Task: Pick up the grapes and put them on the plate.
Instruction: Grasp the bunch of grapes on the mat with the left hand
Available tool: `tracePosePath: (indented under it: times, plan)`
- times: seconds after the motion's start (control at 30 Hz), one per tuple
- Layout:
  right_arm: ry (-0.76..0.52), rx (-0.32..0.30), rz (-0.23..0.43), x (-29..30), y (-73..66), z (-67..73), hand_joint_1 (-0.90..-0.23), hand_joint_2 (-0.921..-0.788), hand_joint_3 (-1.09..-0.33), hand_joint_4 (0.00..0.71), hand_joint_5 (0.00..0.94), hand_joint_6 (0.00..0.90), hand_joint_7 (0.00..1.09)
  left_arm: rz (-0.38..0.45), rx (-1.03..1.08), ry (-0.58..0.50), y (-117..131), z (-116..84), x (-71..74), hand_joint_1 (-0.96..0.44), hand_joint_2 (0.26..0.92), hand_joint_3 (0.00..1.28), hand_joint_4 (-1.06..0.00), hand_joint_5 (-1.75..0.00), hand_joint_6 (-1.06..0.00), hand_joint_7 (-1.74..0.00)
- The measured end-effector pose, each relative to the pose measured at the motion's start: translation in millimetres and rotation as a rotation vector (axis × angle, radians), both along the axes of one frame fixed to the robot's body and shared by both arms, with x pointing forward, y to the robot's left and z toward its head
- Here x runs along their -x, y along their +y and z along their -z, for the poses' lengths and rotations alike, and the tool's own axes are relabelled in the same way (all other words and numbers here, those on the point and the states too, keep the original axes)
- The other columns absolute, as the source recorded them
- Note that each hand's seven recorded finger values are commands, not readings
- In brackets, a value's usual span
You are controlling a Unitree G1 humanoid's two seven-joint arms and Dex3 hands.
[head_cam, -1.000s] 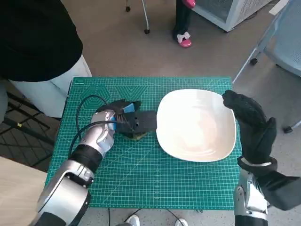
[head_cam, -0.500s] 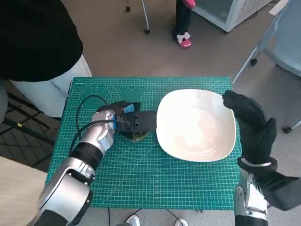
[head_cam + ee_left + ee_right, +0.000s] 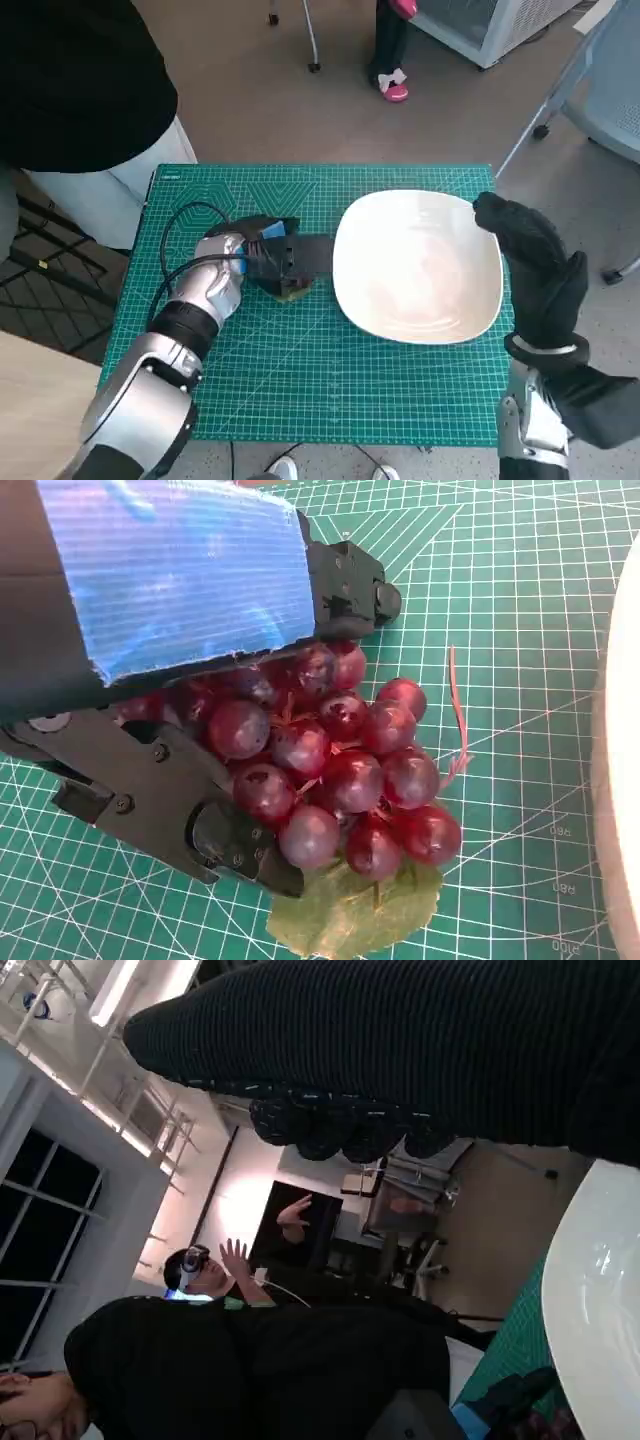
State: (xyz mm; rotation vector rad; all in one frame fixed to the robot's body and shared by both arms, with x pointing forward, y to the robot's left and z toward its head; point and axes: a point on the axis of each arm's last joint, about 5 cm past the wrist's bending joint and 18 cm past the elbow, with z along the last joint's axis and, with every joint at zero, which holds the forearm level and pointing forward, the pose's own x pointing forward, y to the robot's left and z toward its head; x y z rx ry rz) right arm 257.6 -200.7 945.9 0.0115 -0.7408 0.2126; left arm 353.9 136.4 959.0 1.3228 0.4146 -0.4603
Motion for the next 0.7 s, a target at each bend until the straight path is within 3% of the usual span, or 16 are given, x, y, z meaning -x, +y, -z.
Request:
tracePosePath:
  times: [0.57,0.63,0.7]
  plan:
    - [0.001,-0.001,-0.002,-0.2,0.2,0.1,-0.61,-0.921,-0.845,0.396,0.001,0.204,0.14,0.005,-0.029,-0.015,1.7,5.5,1.4,-0.16,0.756,0.0,-0.04,-0.01,-0.24,-0.01]
    - [0.001,-0.001,-0.002,-0.2,0.4,0.1,-0.609,-0.921,-0.847,0.395,0.001,0.203,0.14,0.006,-0.029,-0.017,1.9,5.9,1.5,-0.12,0.772,0.01,-0.11,-0.02,-0.25,-0.01]
    - [0.002,-0.001,-0.003,-0.2,0.5,0.1,-0.607,-0.921,-0.848,0.395,0.0,0.202,0.14,0.007,-0.029,-0.019,2.0,6.1,1.5,-0.06,0.814,0.01,-0.21,-0.23,-0.28,-0.01]
